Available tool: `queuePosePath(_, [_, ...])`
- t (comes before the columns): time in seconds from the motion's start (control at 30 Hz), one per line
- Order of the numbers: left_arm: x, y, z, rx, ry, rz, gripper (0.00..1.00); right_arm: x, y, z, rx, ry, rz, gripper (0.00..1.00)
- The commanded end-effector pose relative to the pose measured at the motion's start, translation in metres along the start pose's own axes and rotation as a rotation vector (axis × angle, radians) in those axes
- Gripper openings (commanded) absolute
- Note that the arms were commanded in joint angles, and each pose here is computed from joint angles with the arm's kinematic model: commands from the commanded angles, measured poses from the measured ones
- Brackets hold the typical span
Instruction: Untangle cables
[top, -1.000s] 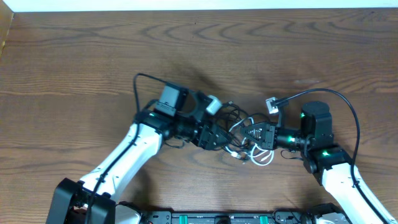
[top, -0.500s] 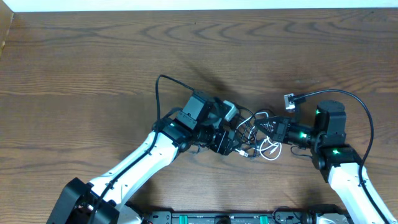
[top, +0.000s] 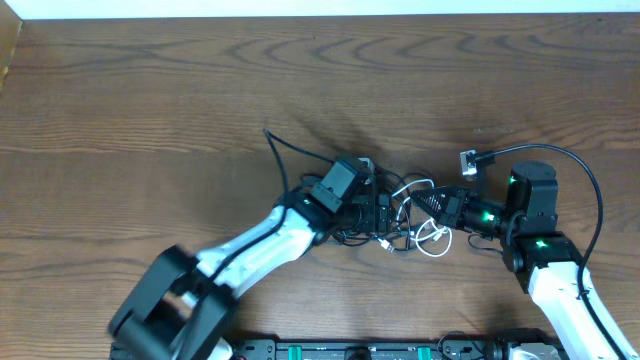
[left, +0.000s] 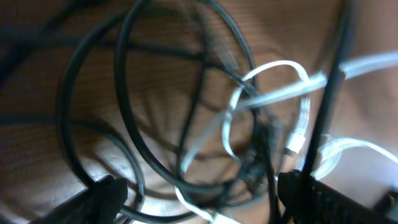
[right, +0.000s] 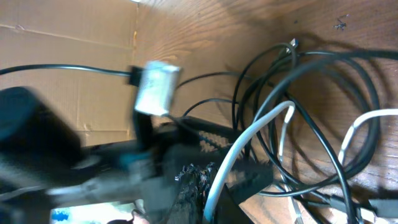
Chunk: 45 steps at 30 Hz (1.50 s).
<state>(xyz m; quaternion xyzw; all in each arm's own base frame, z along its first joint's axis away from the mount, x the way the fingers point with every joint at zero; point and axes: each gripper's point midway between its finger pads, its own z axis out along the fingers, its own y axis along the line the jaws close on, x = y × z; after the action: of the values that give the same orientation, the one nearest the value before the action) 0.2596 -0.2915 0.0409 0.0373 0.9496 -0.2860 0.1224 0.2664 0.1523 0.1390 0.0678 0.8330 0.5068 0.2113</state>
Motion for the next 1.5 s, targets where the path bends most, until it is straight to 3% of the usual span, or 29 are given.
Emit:
queuePosePath(0.0, [0.007,0.028,0.025,-0.098,0.012,-0.134,0.50,-0.005,0.000,-0.003,0.007,-0.022,0.000,0.01])
queuePosePath(0.1, [0.015,0.051,0.042,-0.171,0.030,-0.250,0.08,-0.009,0.005,-0.006,-0.020,-0.027,-0.011,0.01])
queuePosePath(0.23, [0.015,0.065,0.046,-0.196,0.036,-0.347,0.08,-0.030,0.026,-0.024,-0.092,-0.082,-0.067,0.02])
queuePosePath(0.53, [0.009,0.061,0.039,-0.172,0.032,-0.322,0.08,-0.118,0.059,-0.102,-0.054,-0.414,-0.248,0.02])
queuePosePath(0.7, [0.009,0.031,0.030,-0.038,0.078,-0.172,0.08,-0.146,0.078,-0.134,-0.013,-0.518,-0.368,0.01])
queuePosePath(0.8, [0.005,0.016,0.019,0.014,0.068,-0.072,0.08,-0.151,0.072,-0.139,0.030,-0.546,-0.352,0.02])
queuePosePath(1.07, [-0.017,-0.015,-0.017,0.096,-0.044,0.137,0.08,-0.093,0.030,-0.102,0.111,-0.294,-0.170,0.28])
queuePosePath(1.23, [-0.018,-0.018,-0.021,0.103,-0.054,0.186,0.08,-0.050,0.021,-0.073,0.134,-0.102,-0.282,0.53])
queuePosePath(1.47, [-0.014,-0.021,-0.021,0.121,-0.042,0.265,0.08,-0.008,-0.001,-0.037,0.157,0.087,-0.265,0.60])
